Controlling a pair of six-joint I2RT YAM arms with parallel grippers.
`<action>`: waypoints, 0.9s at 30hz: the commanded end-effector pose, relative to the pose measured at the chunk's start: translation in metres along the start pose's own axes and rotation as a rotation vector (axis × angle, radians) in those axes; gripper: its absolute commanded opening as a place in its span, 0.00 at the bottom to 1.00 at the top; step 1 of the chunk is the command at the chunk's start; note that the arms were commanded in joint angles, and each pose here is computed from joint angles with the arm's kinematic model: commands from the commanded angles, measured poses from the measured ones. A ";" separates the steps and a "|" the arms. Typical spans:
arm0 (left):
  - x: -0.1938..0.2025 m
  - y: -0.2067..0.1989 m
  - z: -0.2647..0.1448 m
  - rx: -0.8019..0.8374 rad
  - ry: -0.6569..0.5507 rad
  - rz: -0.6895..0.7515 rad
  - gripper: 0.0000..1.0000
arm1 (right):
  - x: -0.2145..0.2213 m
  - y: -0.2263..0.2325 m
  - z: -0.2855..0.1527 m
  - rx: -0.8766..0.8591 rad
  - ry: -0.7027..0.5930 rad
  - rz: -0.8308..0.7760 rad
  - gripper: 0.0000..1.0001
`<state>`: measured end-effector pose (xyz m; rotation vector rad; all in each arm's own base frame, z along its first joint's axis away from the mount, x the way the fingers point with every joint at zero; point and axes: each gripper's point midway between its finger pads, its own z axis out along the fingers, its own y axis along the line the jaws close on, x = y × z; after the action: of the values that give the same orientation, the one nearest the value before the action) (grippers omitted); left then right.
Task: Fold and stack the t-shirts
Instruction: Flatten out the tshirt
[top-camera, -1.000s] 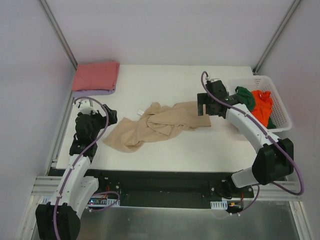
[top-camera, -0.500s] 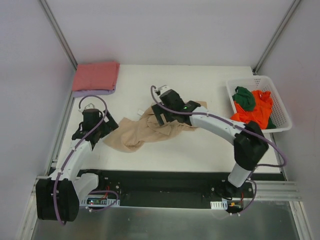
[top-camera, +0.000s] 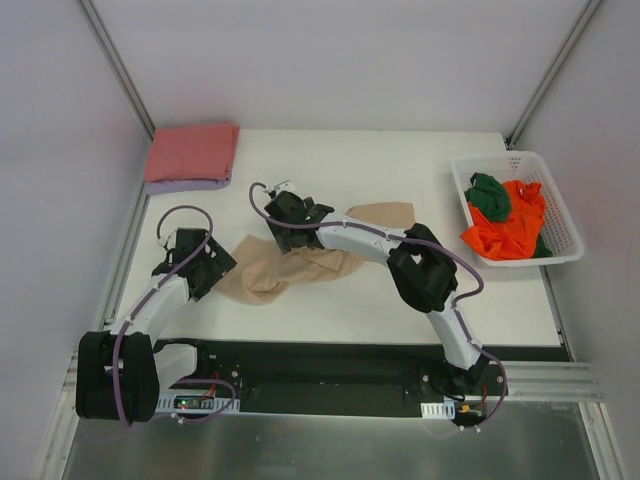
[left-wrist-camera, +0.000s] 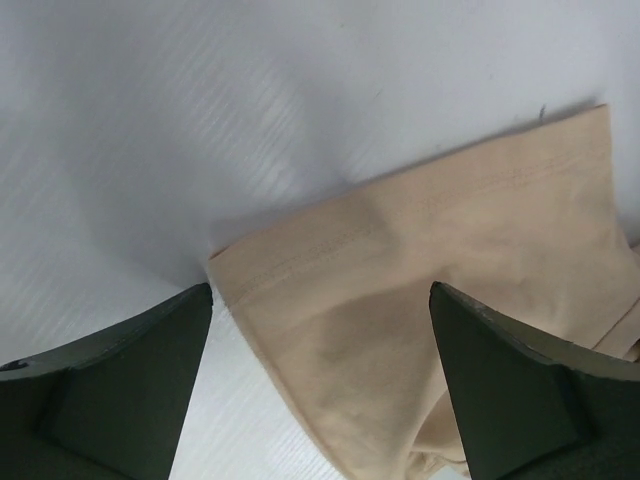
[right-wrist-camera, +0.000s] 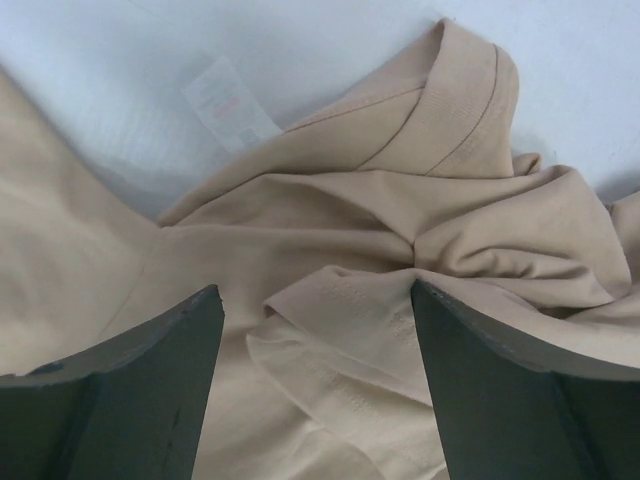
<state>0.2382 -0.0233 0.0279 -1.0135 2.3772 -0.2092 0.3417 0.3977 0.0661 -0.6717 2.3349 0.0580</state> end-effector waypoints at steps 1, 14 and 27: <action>0.014 0.005 0.014 -0.053 0.068 -0.023 0.85 | 0.004 -0.015 0.001 0.086 0.038 0.003 0.71; -0.013 0.005 0.015 -0.082 -0.051 0.052 0.00 | 0.007 -0.064 -0.055 0.194 -0.037 -0.001 0.16; -0.097 -0.047 -0.084 0.160 -0.420 0.068 0.00 | -0.002 -0.187 -0.182 0.393 -0.187 0.068 0.01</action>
<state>0.2662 -0.0020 0.0887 -0.8922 2.1434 -0.1430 0.3195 0.2467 0.1631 -0.4859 2.2222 -0.2134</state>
